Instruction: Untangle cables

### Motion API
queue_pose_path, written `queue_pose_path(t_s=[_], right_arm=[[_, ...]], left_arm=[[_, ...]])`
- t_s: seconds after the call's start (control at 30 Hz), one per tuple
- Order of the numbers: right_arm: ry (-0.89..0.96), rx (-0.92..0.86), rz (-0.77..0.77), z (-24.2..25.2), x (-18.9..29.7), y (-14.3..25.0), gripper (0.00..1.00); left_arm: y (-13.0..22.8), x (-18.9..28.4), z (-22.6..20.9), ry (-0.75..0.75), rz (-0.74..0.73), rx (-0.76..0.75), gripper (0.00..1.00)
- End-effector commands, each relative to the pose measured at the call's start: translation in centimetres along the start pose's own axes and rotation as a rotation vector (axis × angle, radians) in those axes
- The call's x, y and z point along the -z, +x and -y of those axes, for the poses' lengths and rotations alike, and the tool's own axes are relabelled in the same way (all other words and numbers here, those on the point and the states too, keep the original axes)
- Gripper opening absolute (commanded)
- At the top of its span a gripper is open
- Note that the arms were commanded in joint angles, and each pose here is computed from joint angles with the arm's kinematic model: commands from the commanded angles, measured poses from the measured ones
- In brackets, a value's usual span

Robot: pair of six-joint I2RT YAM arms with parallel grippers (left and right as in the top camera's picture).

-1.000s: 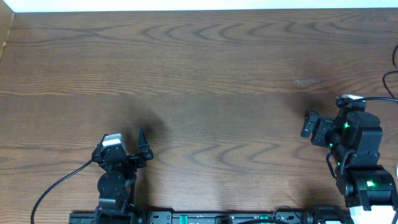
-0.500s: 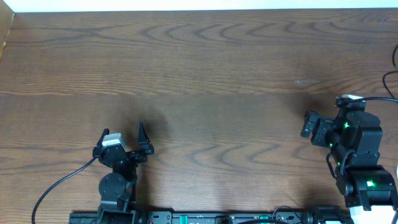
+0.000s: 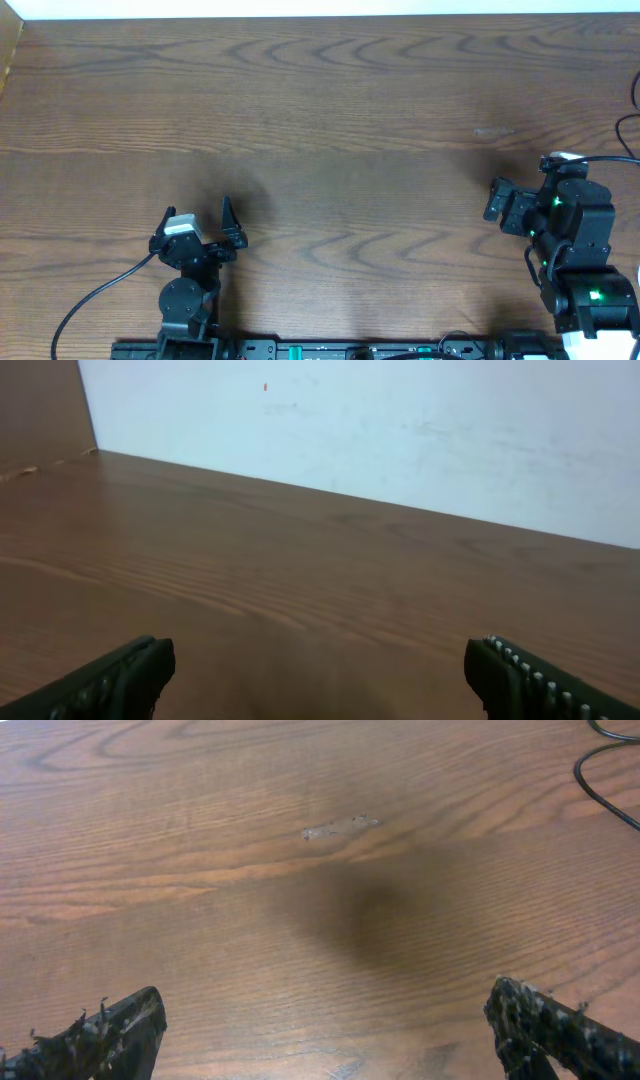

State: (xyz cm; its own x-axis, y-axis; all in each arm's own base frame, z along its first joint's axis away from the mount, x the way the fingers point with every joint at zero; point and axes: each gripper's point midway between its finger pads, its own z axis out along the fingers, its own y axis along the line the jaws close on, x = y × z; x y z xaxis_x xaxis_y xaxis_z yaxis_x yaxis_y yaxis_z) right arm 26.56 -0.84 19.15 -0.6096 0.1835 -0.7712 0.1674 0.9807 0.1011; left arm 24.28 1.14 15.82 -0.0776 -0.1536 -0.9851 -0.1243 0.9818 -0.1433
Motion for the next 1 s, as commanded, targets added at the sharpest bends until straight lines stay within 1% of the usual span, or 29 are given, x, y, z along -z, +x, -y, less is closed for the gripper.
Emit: queue_pose_path(t_s=[0.0, 0.3, 0.4, 0.53, 0.97], right_arm=[[0.01, 0.009, -0.002, 0.2, -0.1, 0.2, 0.99], [0.01, 0.009, -0.002, 0.2, -0.1, 0.2, 0.99], [0.01, 0.009, -0.002, 0.2, -0.1, 0.2, 0.99], [0.01, 0.009, -0.002, 0.2, -0.1, 0.2, 0.99], [0.01, 0.009, -0.002, 0.2, -0.1, 0.2, 0.99]], left_arm=[[1.7, -0.2, -0.5, -0.02, -0.04, -0.047, 0.98], [1.5, -0.2, -2.1, -0.082, -0.032, -0.038, 0.98], [1.6, -0.3, -1.3, -0.036, -0.041, -0.051, 0.98], [2.2, -0.2, 0.8, 0.096, -0.064, -0.138, 0.98], [2.3, -0.1, 1.1, 0.112, -0.065, -0.139, 0.98]])
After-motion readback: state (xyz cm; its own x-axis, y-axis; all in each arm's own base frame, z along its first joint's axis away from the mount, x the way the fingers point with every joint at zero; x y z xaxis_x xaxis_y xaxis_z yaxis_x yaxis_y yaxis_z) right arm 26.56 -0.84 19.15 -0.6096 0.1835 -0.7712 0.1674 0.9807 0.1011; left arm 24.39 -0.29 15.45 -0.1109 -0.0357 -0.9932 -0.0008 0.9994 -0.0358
